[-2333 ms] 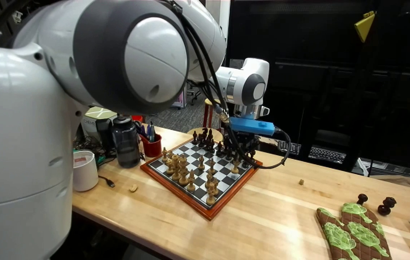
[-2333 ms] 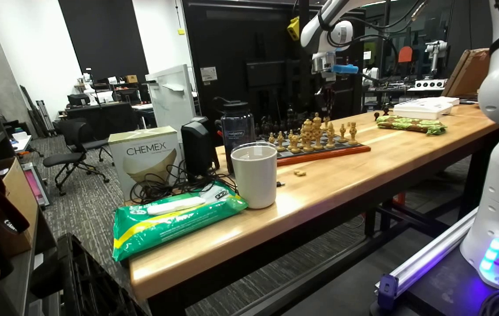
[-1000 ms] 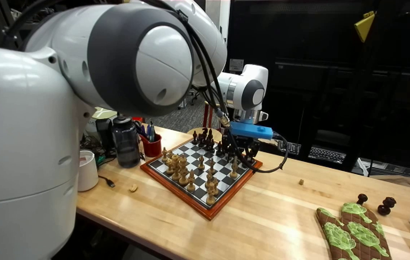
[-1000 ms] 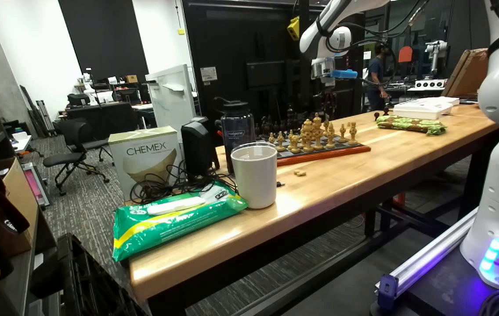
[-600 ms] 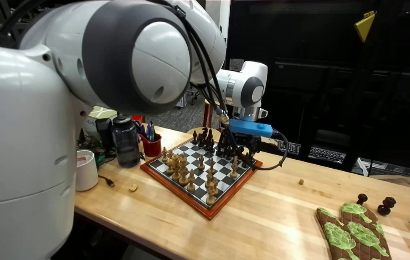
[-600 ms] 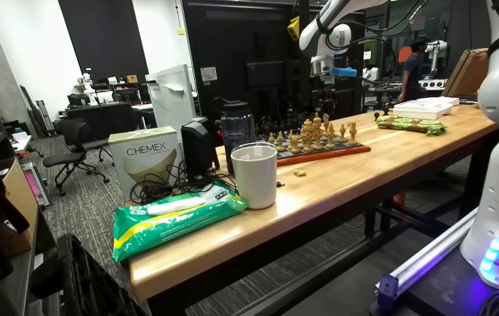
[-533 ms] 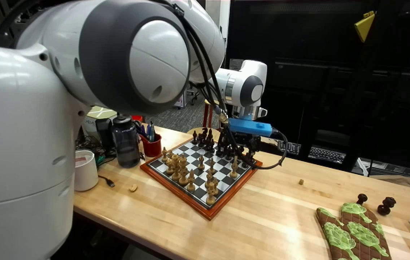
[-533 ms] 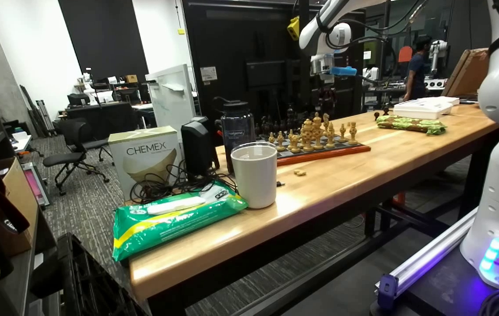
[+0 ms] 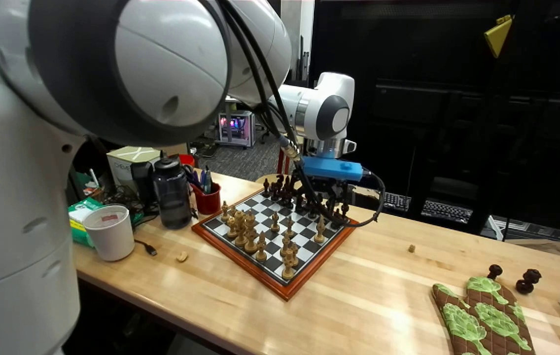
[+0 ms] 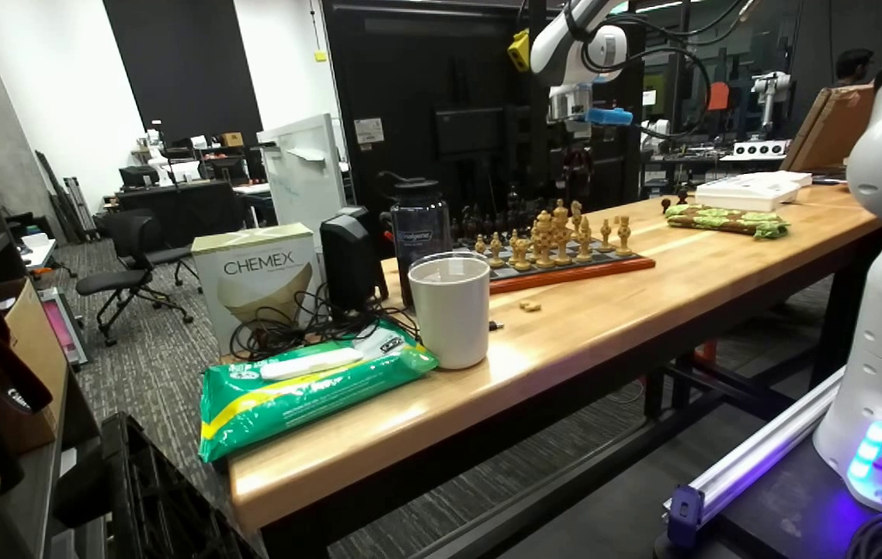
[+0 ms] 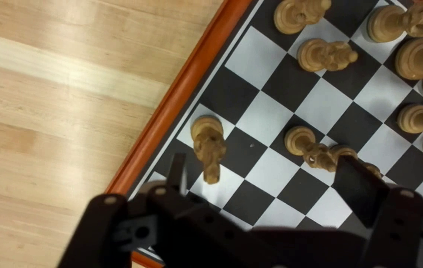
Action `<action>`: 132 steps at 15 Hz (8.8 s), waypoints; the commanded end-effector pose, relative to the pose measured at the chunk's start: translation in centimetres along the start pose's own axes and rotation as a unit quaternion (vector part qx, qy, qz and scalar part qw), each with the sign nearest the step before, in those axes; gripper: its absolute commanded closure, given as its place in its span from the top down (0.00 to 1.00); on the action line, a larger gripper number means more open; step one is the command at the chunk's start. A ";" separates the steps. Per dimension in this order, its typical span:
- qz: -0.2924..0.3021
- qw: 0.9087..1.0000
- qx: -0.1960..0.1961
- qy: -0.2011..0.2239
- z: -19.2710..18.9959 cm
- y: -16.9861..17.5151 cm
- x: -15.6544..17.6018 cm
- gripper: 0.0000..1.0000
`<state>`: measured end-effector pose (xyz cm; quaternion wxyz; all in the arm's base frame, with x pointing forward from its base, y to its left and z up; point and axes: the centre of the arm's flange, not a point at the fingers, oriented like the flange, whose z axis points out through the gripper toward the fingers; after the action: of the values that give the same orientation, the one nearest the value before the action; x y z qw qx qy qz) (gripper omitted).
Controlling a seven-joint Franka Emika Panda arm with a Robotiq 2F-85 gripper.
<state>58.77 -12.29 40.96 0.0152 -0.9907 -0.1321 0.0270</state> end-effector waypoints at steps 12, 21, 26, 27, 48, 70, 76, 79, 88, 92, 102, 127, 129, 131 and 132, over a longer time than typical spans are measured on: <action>-0.059 0.994 -0.075 0.056 -0.2 -7.5 -5.3 1.00; -0.105 0.990 -0.073 0.052 -1.8 -9.6 -7.1 1.00; -0.156 0.985 -0.061 0.028 -2.9 -10.6 -8.3 1.00; -0.171 0.983 -0.055 0.021 -3.0 -10.9 -8.6 1.00; -0.410 0.911 -0.037 -0.016 0.9 -16.4 -11.6 1.00; -0.468 0.881 -0.070 0.027 0.1 -16.7 -12.0 1.00; -0.475 0.876 -0.075 0.036 -0.9 -17.0 -11.4 1.00; -0.481 0.873 -0.076 0.037 -1.2 -17.5 -10.9 1.00; -0.493 0.866 -0.077 0.038 -1.6 -18.4 -9.1 1.00; -0.491 0.867 -0.071 0.032 -1.3 -18.0 -7.9 1.00; -0.489 0.870 -0.062 0.017 -0.3 -17.3 -6.0 1.00; -0.474 0.880 -0.039 0.008 0.6 -16.0 -5.8 0.68; -0.473 0.880 -0.037 0.007 0.7 -15.9 -5.8 0.57; -0.473 0.880 -0.036 0.005 0.8 -15.9 -5.7 0.58; -0.473 0.881 -0.036 0.004 0.8 -15.9 -5.7 0.60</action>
<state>48.76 1.81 40.53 -0.0167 -0.8141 -0.5804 0.0075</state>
